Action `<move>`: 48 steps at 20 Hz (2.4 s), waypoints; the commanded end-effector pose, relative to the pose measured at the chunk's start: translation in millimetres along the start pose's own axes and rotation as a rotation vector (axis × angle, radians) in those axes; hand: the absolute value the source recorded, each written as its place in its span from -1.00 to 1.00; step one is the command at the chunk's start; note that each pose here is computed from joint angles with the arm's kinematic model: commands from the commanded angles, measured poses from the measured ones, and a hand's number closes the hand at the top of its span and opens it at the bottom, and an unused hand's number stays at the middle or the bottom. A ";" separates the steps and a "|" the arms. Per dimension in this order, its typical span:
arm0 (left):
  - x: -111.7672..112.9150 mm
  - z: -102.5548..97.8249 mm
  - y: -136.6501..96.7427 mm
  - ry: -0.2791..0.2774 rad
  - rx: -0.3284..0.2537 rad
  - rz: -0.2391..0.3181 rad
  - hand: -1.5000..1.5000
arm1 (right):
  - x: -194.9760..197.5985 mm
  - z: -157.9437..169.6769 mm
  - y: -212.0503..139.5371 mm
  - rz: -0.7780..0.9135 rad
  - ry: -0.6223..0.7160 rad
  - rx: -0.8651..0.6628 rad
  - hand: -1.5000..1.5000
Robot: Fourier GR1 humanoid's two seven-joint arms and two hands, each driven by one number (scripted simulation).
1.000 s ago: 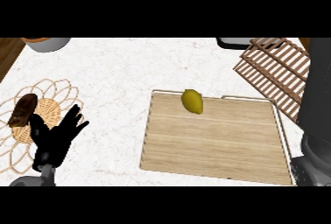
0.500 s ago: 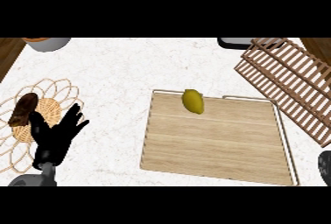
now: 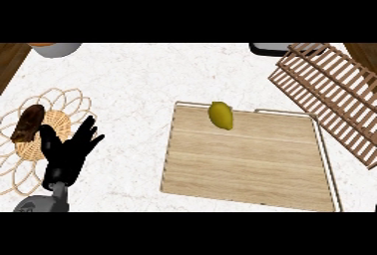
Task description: Pick the squash from the tray and place it in the tiered shelf
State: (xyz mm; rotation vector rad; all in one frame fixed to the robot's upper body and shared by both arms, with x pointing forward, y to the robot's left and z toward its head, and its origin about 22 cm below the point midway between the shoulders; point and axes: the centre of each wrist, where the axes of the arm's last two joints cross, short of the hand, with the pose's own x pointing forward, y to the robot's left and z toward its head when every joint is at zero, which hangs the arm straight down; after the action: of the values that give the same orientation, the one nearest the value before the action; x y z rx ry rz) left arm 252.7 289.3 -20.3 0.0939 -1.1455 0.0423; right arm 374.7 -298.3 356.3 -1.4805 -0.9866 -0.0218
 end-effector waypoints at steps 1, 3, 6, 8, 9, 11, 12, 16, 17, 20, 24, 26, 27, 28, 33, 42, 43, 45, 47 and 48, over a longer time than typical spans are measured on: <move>-4.9 -1.3 11.6 0.020 -0.014 -0.009 0.00 | -1.5 -16.7 12.8 -0.002 0.029 -0.004 1.00; -21.8 3.5 1.5 0.039 -0.022 -0.007 0.00 | -1.8 -17.8 16.4 0.025 0.033 -0.026 1.00; -11.8 2.5 9.9 0.028 -0.011 0.006 0.00 | -25.0 -33.5 25.5 0.049 0.012 -0.007 1.00; 0.2 10.3 -6.8 0.008 -0.005 0.005 0.00 | -34.4 -46.2 37.0 0.026 0.022 -0.040 1.00; -12.6 9.9 4.4 0.029 -0.014 -0.009 0.00 | -35.8 -39.8 37.5 0.001 -0.012 -0.044 1.00; -5.6 -6.0 2.8 0.027 -0.003 -0.003 0.00 | -23.4 -39.1 45.0 -0.017 -0.019 -0.029 1.00; -14.7 11.1 17.2 0.039 -0.006 0.008 0.00 | -28.2 -34.0 32.3 -0.020 -0.047 -0.010 1.00; 7.7 -1.0 3.5 0.022 -0.010 0.007 0.00 | -38.2 -36.2 35.9 -0.007 -0.045 0.007 1.00; -13.9 5.8 8.9 0.031 -0.003 0.001 0.00 | -35.9 -43.9 23.5 0.004 -0.047 0.001 1.00; 11.1 0.1 5.0 0.025 -0.005 -0.009 0.00 | -30.9 -53.2 21.2 0.097 -0.025 0.008 1.00; 3.9 7.1 -0.1 0.026 -0.009 -0.006 0.00 | -37.7 -49.0 11.8 -0.155 0.050 -0.083 1.00; 1.6 5.5 -9.2 0.037 -0.011 0.000 0.00 | -35.0 -45.1 19.5 -0.205 0.069 -0.105 -1.00; -11.9 0.2 2.3 0.047 -0.006 0.005 0.00 | -34.1 -43.2 10.8 -0.257 0.079 -0.107 -1.00; 3.3 -5.3 4.2 0.045 -0.014 0.011 0.00 | -32.3 -31.6 30.9 -0.276 0.076 -0.112 -1.00; -14.4 3.4 -6.6 0.036 -0.010 0.008 0.00 | -28.0 -39.1 11.0 -0.477 0.075 -0.150 -1.00; -3.3 3.3 -3.8 0.022 -0.003 0.010 0.00 | -55.1 -41.3 -37.1 -0.690 0.125 -0.347 -1.00; -5.0 7.7 19.5 0.035 0.009 0.013 0.00 | -51.3 -43.2 -54.3 -0.680 0.142 -0.375 -1.00; -6.0 3.0 3.7 0.044 -0.006 0.016 0.00 | -62.3 -43.5 -56.2 -0.656 0.167 -0.460 -1.00; -18.0 6.4 2.5 0.046 0.010 -0.002 0.00 | -78.6 -47.6 -75.1 -0.647 0.241 -0.504 -1.00; -18.5 10.4 19.3 0.050 -0.002 -0.002 0.00 | -77.5 -38.2 -78.3 -0.659 0.228 -0.529 -1.00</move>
State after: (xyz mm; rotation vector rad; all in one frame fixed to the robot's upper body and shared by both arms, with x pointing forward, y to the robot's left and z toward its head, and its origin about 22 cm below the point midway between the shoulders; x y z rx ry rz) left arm 247.2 295.9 -20.0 0.0909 -1.1462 0.0452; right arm 323.9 -379.4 372.3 -1.4454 -1.3352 -0.8510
